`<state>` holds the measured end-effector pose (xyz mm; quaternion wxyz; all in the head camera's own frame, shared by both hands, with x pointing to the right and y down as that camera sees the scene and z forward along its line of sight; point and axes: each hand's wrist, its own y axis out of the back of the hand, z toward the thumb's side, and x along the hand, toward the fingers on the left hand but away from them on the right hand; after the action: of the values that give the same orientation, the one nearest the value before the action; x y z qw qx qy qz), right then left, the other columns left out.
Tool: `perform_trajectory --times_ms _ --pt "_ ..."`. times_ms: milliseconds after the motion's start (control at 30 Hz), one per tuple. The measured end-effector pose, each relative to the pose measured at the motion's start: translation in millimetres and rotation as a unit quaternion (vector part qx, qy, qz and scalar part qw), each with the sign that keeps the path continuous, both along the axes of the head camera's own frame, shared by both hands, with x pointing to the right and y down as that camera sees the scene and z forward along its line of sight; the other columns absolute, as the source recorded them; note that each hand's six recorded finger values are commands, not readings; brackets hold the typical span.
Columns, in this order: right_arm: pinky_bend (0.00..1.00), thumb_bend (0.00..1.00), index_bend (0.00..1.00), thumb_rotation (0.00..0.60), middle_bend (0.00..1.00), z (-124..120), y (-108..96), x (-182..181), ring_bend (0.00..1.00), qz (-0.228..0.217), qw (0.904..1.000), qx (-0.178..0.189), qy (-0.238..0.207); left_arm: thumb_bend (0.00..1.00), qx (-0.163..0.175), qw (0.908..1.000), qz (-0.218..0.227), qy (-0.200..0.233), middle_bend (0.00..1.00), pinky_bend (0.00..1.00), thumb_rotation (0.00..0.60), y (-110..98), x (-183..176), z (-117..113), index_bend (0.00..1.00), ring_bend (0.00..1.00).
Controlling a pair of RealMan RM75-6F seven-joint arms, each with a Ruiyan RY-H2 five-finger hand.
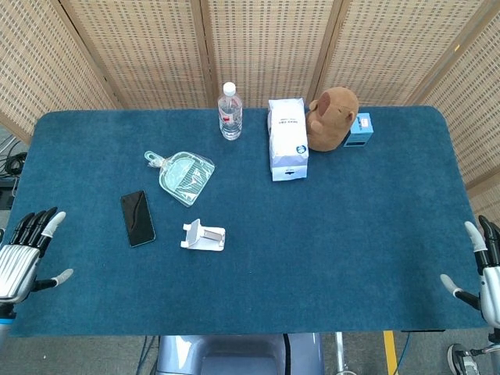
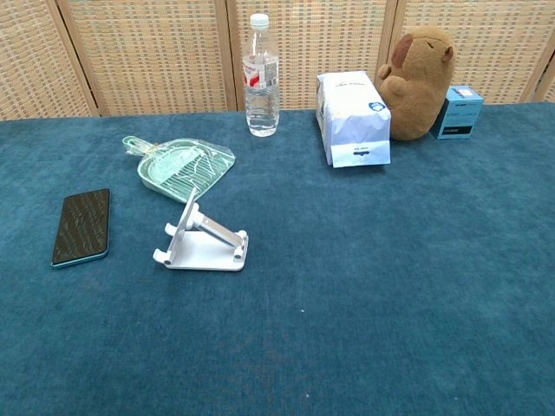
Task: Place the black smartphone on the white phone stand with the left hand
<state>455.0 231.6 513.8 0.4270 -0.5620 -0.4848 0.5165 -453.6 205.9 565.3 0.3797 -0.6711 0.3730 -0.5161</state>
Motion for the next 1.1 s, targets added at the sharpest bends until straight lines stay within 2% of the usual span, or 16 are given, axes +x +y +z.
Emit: perform_trajectory --times_ms 133,367,667,867,1100 --pt "0.00 0.08 0.00 0.600 0.00 1 -1 1 0.00 0.002 1.0000 -0.002 -0.002 0.00 -0.018 0.9996 0.019 0.005 0.00 0.00 0.600 -11 0 17 0.00 0.00" --pt "0.00 0.08 0.00 0.600 0.00 7 -4 2 0.00 0.006 0.9999 -0.013 0.001 0.00 -0.066 0.9961 0.059 -0.007 0.00 0.00 0.600 -39 7 70 0.00 0.00" --pt "0.00 0.08 0.00 0.600 0.00 13 -7 4 0.00 0.011 0.9997 -0.022 0.004 0.00 -0.072 0.9905 0.110 -0.039 0.00 0.00 0.600 -78 19 118 0.00 0.00" --pt "0.00 0.08 0.00 0.600 0.00 15 -9 6 0.00 0.013 0.9996 -0.026 0.004 0.00 -0.090 0.9883 0.121 -0.026 0.00 0.00 0.600 -80 35 141 0.00 0.00" --pt "0.00 0.08 0.00 0.600 0.00 14 -9 6 0.00 0.013 0.9996 -0.026 0.001 0.00 -0.096 0.9878 0.121 -0.022 0.00 0.00 0.600 -75 42 153 0.00 0.00"
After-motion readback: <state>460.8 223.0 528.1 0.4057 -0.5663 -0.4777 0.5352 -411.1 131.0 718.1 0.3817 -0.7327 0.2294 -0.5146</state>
